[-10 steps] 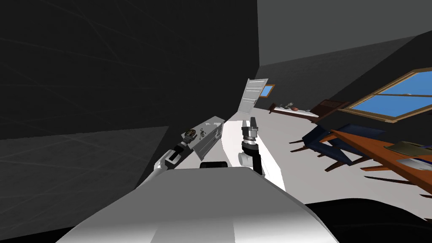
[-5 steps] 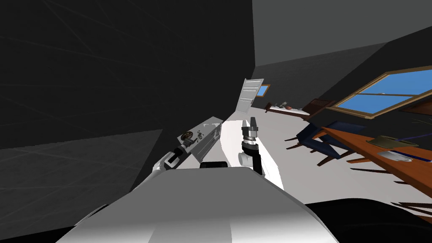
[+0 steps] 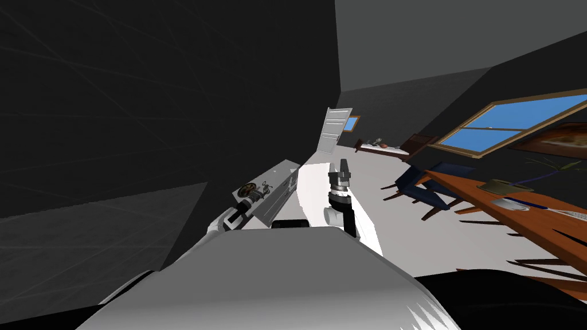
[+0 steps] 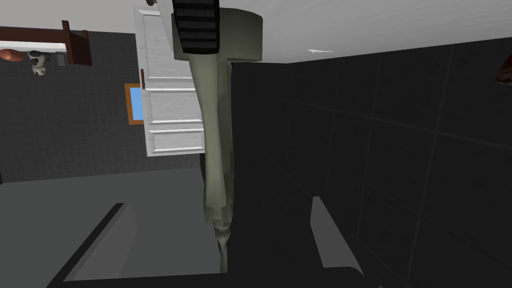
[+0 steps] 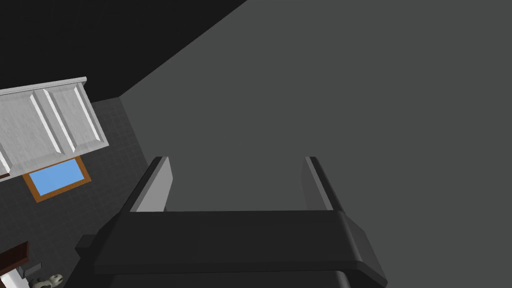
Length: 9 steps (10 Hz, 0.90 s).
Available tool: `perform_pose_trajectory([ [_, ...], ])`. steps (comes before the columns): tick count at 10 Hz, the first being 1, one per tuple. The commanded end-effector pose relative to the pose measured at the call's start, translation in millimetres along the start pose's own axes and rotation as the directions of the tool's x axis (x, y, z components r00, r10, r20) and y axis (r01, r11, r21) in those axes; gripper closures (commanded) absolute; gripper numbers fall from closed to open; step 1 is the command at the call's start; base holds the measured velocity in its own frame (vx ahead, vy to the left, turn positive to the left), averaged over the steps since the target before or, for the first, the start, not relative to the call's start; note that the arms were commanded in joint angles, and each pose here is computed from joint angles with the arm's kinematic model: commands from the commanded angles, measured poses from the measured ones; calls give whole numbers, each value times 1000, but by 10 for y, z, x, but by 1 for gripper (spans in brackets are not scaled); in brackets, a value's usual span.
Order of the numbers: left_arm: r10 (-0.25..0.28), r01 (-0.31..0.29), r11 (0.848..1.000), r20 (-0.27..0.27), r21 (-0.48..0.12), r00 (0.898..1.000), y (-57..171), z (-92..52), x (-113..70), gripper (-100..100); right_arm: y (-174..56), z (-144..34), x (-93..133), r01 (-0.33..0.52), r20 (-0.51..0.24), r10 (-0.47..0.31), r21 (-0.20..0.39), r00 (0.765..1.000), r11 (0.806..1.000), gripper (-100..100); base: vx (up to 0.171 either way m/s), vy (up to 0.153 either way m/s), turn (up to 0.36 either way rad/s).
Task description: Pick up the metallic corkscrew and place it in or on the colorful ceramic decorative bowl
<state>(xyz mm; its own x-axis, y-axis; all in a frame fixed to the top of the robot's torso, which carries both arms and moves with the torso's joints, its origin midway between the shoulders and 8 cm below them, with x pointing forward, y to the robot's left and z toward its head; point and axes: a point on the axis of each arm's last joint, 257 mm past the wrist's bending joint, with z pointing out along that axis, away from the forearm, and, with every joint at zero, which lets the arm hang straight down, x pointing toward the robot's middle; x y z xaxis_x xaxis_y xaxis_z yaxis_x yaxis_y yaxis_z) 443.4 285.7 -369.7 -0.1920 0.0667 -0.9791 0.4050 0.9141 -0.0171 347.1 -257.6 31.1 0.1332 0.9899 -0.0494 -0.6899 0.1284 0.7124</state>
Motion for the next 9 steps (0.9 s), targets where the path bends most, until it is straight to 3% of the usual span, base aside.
perform_pose_trajectory([
  [1, 0, 0, 1000, 0, 0, 1000, 0, 0, 0, 0, 0, 0, 0, 0, 0, 0, 0, 1000, 1000, 0, 12, -7, 4],
  [2, 0, 0, 1000, 0, 0, 1000, 0, 1, -2, -100, 0, 0, 0, 0, 0, 0, 0, 1000, 1000, 0, 6, -3, -1],
  [3, 0, 0, 1000, 0, 0, 1000, 0, 1, -2, 100, 0, 0, 0, 0, 0, 0, 0, 1000, 1000, 0, 0, 0, 0],
  [7, 1, -1, 1000, 1, 1, 1000, -1, 2, -4, 100, 0, 0, 0, 0, 0, 0, 0, 1000, 1000, 0, 0, 0, 0],
  [8, 1, -1, 1000, 1, 1, 1000, -1, 2, -4, 0, 0, 0, 0, 0, 0, 0, 0, 1000, 1000, 0, 0, 0, 0],
  [9, 1, -1, 1000, 1, 0, 1000, -1, 2, -4, 100, 0, 0, 0, 0, 0, 0, 0, 1000, 1000, 0, 0, 0, 0],
])
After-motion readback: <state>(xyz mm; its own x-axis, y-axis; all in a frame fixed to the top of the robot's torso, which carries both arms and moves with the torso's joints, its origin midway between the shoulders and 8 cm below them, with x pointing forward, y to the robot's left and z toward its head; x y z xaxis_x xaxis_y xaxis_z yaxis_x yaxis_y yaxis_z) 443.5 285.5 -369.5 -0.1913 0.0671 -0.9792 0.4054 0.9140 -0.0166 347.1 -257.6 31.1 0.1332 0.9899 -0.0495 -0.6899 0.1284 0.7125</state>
